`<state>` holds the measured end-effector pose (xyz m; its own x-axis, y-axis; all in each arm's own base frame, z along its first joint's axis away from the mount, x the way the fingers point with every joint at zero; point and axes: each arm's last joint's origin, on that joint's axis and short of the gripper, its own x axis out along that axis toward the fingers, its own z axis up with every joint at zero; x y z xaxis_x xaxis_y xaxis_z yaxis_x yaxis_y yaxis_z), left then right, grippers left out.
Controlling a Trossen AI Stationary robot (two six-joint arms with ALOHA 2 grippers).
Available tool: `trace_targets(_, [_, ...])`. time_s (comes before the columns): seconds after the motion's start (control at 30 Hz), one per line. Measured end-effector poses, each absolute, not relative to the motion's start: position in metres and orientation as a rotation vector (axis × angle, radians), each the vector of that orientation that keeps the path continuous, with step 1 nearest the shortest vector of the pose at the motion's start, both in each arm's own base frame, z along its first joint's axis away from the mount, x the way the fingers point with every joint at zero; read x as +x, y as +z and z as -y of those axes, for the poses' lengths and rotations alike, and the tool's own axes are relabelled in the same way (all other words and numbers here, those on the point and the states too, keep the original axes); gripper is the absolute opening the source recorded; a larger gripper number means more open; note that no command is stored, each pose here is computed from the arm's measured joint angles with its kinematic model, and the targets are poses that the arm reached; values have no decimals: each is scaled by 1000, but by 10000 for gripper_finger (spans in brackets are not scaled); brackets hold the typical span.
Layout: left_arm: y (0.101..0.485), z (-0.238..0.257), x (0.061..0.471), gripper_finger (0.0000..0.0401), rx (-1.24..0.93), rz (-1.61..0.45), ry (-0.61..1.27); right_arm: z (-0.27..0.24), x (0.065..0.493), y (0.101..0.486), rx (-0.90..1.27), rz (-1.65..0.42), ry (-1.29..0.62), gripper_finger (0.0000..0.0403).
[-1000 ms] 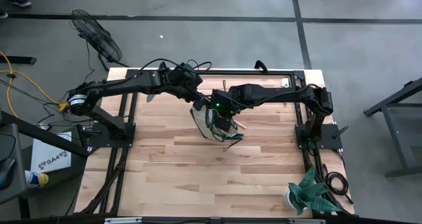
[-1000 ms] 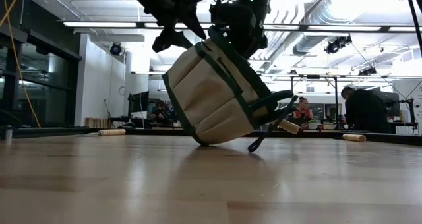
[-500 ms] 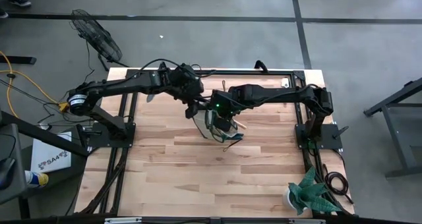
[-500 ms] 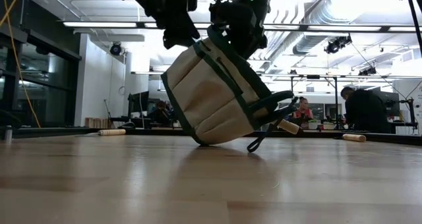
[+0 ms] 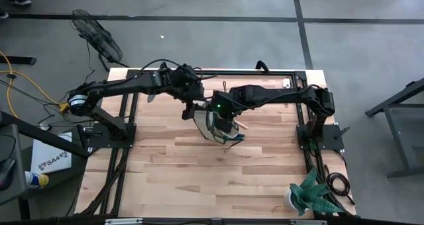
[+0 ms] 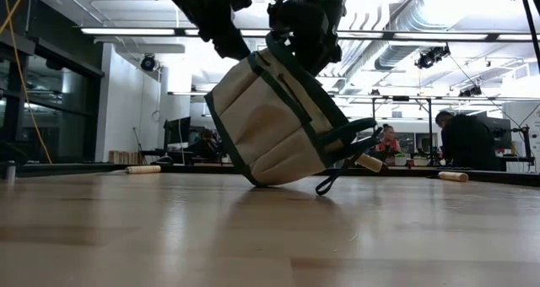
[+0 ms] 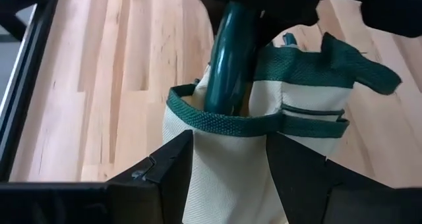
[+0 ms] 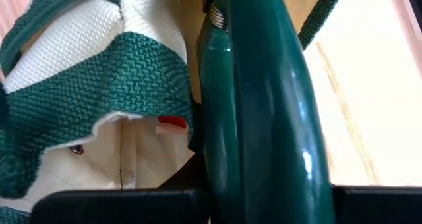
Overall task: Pick & Place Garden tools in Gardening bag
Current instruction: Adjust the white gardening bag
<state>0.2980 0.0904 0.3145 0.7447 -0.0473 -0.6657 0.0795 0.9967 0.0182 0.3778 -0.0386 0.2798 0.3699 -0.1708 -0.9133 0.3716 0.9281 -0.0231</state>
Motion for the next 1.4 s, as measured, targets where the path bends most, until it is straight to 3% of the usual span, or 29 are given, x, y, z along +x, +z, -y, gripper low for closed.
trace_targets(0.97, [298,-94,312,180,39,-752,-131,38,377,279,196,-1149,-334,44])
trace_targets(1.1, [295,-94,312,143,35,-766,-121,38,379,280,188,-1133,-332,44])
trace_targets(1.4, [295,-94,311,15,13,-771,-135,38,379,280,180,-1136,-323,44])
